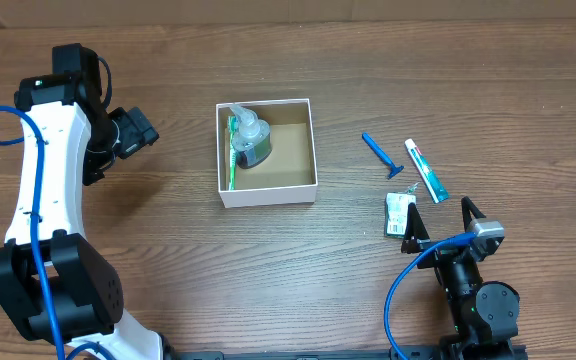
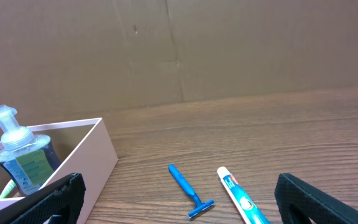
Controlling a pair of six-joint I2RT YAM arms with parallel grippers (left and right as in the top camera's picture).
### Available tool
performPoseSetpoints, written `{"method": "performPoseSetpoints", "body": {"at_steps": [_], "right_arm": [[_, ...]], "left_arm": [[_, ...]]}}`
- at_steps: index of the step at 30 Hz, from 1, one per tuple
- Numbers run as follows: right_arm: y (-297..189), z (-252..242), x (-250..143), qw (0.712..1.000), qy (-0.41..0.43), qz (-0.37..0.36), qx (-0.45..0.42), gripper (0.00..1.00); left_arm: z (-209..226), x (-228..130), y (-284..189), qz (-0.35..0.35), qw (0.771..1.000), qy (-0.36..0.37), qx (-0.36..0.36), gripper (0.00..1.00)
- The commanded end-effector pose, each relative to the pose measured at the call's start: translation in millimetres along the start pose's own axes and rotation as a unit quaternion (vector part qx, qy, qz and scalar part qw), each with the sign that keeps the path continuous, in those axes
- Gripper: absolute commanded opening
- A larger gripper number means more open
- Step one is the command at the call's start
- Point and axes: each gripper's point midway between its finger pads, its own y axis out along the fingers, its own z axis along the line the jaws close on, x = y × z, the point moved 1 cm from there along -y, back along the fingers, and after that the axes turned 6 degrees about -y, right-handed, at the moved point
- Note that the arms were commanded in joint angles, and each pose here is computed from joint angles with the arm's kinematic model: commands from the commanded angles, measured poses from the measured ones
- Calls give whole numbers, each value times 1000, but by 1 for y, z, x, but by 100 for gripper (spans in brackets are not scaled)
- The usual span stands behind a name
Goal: Pack container
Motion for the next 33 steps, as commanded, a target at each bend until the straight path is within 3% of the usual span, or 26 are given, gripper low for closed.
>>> {"method": "performPoseSetpoints", "body": {"at_steps": [1,10,14,18,23,28,33], "right_arm": [[0,-2,-2,1000,-3,-1,-3,100],[0,0,-2,1000,-1,-1,2,100],[-1,16,-1,996,71,2,52,100],[-3,22,0,995,76,14,68,100],[-8,22,20,995,77,33,60,100],[-9,14,42,991,80,106,20,100],[2,14,46,963,86,256,-2,100]], "left_arm": [[-1,6,-19,-25,1000,-8,-15,100],[-1,6,-19,-25,1000,-7,-15,100],[-1,6,-19,-25,1000,-8,-15,100],[-1,6,-19,-25,1000,-8,-15,100],[-1,6,-19,-25,1000,-8,-15,100],[-1,6,-19,-25,1000,-7,-15,100],[-1,6,-19,-25,1000,-8,-15,100]]}}
